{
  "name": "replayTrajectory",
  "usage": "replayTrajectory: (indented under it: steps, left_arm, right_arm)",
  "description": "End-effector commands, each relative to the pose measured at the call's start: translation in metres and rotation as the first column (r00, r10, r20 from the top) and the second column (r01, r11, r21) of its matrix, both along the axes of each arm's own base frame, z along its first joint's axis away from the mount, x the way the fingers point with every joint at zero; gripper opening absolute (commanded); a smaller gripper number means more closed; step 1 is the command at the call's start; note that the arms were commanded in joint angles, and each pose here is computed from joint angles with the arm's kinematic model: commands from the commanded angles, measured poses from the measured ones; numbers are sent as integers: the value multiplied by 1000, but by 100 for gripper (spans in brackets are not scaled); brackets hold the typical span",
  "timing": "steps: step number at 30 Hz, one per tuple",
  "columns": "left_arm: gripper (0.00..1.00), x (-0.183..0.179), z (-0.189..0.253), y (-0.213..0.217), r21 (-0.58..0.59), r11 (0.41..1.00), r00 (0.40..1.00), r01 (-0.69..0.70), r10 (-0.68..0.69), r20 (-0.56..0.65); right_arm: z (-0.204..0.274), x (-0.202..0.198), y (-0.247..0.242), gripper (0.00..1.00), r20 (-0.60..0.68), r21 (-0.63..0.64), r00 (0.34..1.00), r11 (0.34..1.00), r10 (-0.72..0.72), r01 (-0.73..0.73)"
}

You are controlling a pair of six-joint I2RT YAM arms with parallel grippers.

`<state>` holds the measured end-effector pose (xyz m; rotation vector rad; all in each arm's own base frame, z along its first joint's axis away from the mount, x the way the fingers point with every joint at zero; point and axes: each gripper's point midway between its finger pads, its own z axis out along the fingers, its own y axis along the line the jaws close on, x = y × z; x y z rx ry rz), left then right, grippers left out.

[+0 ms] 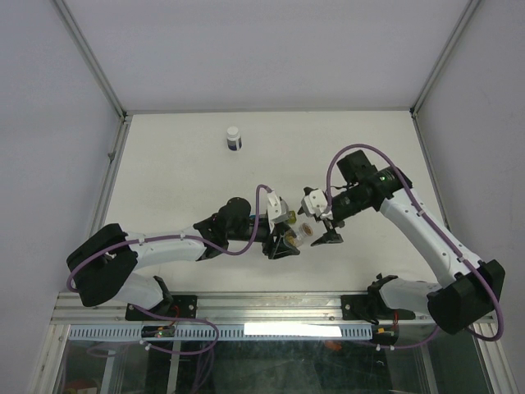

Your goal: Sort the pills into containers

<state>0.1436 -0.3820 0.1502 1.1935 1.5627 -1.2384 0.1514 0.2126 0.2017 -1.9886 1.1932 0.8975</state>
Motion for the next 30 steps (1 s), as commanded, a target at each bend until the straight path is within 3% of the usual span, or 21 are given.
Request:
replayTrajectory:
  steps: [1,4,8,12,14,24,30]
  left_arm:
    - [0,-3,22,-3,-64,998,1000,27,-26,13]
    - [0,-4,21,-2,-63,998,1000,23,-23,11]
    - [0,-2,22,-2,-67,998,1000,17,-15,18]
    - [0,1,23,-4,-70,998,1000,9,-7,28]
    - [0,2,24,-5,-71,997,1000,7,-5,27]
    - [0,3,25,-5,-77,997,1000,-4,6,23]
    - [0,3,25,-5,-77,997,1000,-4,6,20]
  right_arm:
    - [26,-6,4,94,-31,54,998,997,-56,57]
    - [31,-13,-1,99,-160,20,974,986,-162,167]
    - [31,-3,3,99,-370,-59,842,914,-394,402]
    - [22,6,-1,91,-458,-195,710,840,-535,507]
    - [20,7,-1,86,-483,-234,675,825,-558,514]
    - [9,4,6,67,-521,-274,645,826,-559,493]
    - [5,0,6,64,-517,-291,651,829,-556,477]
